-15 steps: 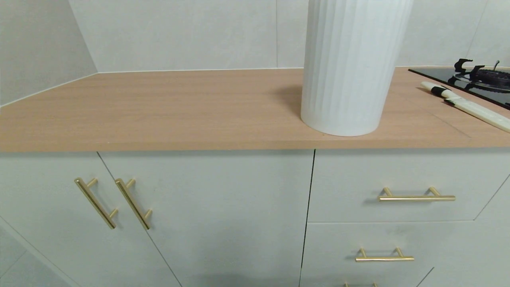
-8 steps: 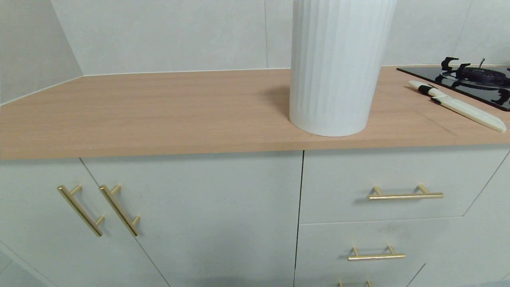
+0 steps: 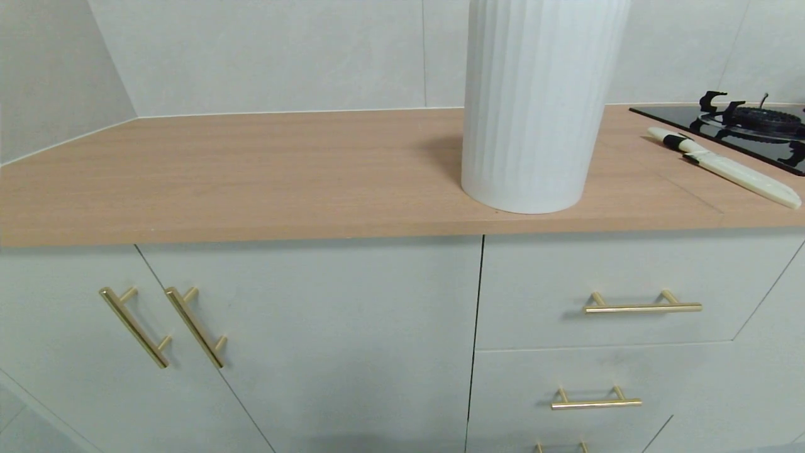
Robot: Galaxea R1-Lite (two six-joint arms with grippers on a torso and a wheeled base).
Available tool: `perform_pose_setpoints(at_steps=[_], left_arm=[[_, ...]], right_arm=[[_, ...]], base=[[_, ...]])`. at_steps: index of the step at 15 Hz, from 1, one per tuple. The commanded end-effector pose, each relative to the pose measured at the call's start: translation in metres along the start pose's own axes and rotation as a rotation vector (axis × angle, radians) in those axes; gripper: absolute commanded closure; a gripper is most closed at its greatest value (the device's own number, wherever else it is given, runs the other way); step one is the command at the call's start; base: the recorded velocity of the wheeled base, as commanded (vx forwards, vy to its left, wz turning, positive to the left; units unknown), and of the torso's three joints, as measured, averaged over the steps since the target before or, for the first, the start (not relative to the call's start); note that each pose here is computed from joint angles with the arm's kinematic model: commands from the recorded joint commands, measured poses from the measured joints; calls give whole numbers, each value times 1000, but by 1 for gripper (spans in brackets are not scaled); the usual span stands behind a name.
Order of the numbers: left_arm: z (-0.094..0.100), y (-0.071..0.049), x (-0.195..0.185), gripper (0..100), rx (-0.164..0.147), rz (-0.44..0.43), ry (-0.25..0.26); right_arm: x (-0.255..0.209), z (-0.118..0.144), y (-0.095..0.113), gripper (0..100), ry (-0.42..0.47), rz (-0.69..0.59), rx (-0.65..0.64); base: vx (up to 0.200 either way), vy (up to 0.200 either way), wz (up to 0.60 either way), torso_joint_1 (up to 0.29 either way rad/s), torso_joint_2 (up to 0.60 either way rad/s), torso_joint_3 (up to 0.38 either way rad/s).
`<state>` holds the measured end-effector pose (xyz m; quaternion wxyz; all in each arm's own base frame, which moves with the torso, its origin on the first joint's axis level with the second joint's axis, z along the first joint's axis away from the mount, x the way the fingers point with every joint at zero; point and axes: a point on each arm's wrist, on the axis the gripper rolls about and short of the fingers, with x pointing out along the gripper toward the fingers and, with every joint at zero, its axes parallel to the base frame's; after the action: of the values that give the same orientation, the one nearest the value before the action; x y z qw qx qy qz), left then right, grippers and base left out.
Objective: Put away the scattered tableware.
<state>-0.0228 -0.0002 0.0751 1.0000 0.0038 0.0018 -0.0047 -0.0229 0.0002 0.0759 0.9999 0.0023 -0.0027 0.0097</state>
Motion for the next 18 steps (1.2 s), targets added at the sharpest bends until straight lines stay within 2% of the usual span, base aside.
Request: perform_pose_setpoints(at_steps=[1,11,18], left_arm=[[0,0,0,0,0,0,-1],[0,0,0,0,0,0,-1],[0,0,0,0,0,0,1]], right_arm=[[0,0,0,0,1,1,0],[0,0,0,0,1,1,0],[0,0,0,0,1,1,-3]], base=[[0,-200,0,2,7,-7],[0,-200,0,1,0,1],[0,0,0,0,0,0]])
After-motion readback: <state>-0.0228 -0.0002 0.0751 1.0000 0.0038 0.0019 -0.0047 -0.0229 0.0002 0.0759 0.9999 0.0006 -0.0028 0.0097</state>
